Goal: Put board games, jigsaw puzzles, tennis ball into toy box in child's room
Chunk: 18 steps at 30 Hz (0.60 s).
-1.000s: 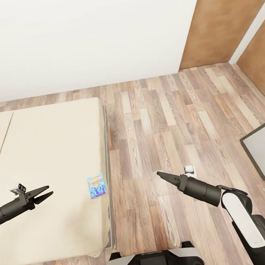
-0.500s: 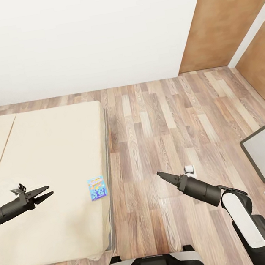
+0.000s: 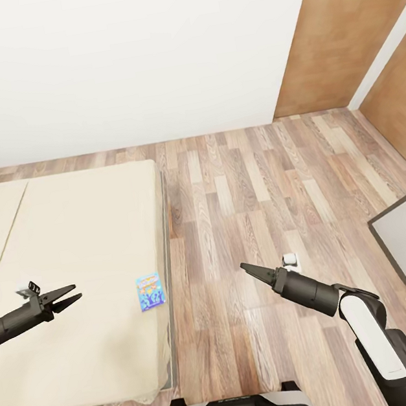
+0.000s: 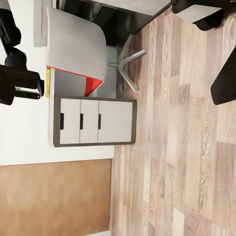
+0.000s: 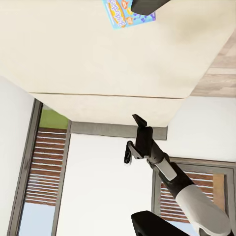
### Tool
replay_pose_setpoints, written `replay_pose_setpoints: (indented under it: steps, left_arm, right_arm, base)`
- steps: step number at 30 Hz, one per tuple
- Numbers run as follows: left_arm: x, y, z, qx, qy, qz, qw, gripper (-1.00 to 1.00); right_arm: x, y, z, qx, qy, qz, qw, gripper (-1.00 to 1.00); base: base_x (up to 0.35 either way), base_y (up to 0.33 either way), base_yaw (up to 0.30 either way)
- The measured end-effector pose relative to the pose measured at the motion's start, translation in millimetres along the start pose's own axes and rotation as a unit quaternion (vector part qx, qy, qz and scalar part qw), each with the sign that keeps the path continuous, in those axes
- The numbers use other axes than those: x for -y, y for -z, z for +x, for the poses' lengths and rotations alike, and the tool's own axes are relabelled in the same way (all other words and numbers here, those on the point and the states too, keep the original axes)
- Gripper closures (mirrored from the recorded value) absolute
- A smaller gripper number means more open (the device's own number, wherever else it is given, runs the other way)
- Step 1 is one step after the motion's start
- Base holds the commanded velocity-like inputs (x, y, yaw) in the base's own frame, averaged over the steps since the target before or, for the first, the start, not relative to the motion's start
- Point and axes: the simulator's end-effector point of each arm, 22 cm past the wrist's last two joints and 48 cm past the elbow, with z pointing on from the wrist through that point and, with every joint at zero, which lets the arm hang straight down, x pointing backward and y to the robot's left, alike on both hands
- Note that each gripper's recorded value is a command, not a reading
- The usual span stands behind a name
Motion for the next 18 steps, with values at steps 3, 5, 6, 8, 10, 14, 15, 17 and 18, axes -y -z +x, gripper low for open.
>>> replay_pose_setpoints:
  steps: [3, 5, 6, 8, 10, 14, 15, 17, 18]
  left_arm:
    - [2.4, 0.5, -1.0, 0.001, -0.002, 0.001, 1.0000, -1.00]
    - [4.2, 0.9, -1.9, 0.002, -0.003, 0.002, 1.0000, -1.00]
    - [5.0, 1.0, -2.3, 0.002, -0.004, 0.002, 1.0000, -1.00]
    - [6.8, 1.4, -3.1, 0.003, -0.005, 0.003, 1.0000, -1.00]
    - [8.4, 1.8, -3.8, 0.003, -0.007, 0.004, 1.0000, -1.00]
    - [11.6, 2.6, -5.2, 0.004, -0.009, 0.005, 0.9999, -1.00]
    - [12.5, 2.7, -5.5, 0.005, -0.010, 0.006, 0.9999, -1.00]
    - [14.1, 3.1, -6.2, 0.005, -0.011, 0.006, 0.9999, -1.00]
    - [14.9, 3.3, -6.6, 0.006, -0.012, 0.007, 0.9999, -1.00]
  right_arm:
    - [-2.1, 0.1, -0.7, 0.001, 0.002, -0.001, 1.0000, -1.00]
    - [-3.7, 0.1, -1.2, 0.001, 0.003, -0.002, 1.0000, -1.00]
    - [-4.5, 0.1, -1.5, 0.001, 0.003, -0.002, 1.0000, -1.00]
    - [-6.2, 0.1, -2.0, 0.002, 0.005, -0.003, 1.0000, -1.00]
    - [-7.7, 0.2, -2.6, 0.002, 0.006, -0.004, 1.0000, -1.00]
    - [-11.0, 0.5, -3.6, 0.003, 0.009, -0.005, 0.9999, -1.00]
    - [-11.8, 0.6, -3.9, 0.003, 0.009, -0.006, 0.9999, -1.00]
    - [-13.4, 0.7, -4.4, 0.004, 0.011, -0.007, 0.9999, -1.00]
    - [-14.3, 0.7, -4.6, 0.004, 0.011, -0.007, 0.9999, -1.00]
  base:
    - [0.000, 0.000, 0.000]
    - [0.000, 0.000, 0.000]
    - [0.000, 0.000, 0.000]
    - [0.000, 0.000, 0.000]
    - [0.000, 0.000, 0.000]
    - [0.000, 0.000, 0.000]
    - [0.000, 0.000, 0.000]
    - [0.000, 0.000, 0.000]
    - [0.000, 0.000, 0.000]
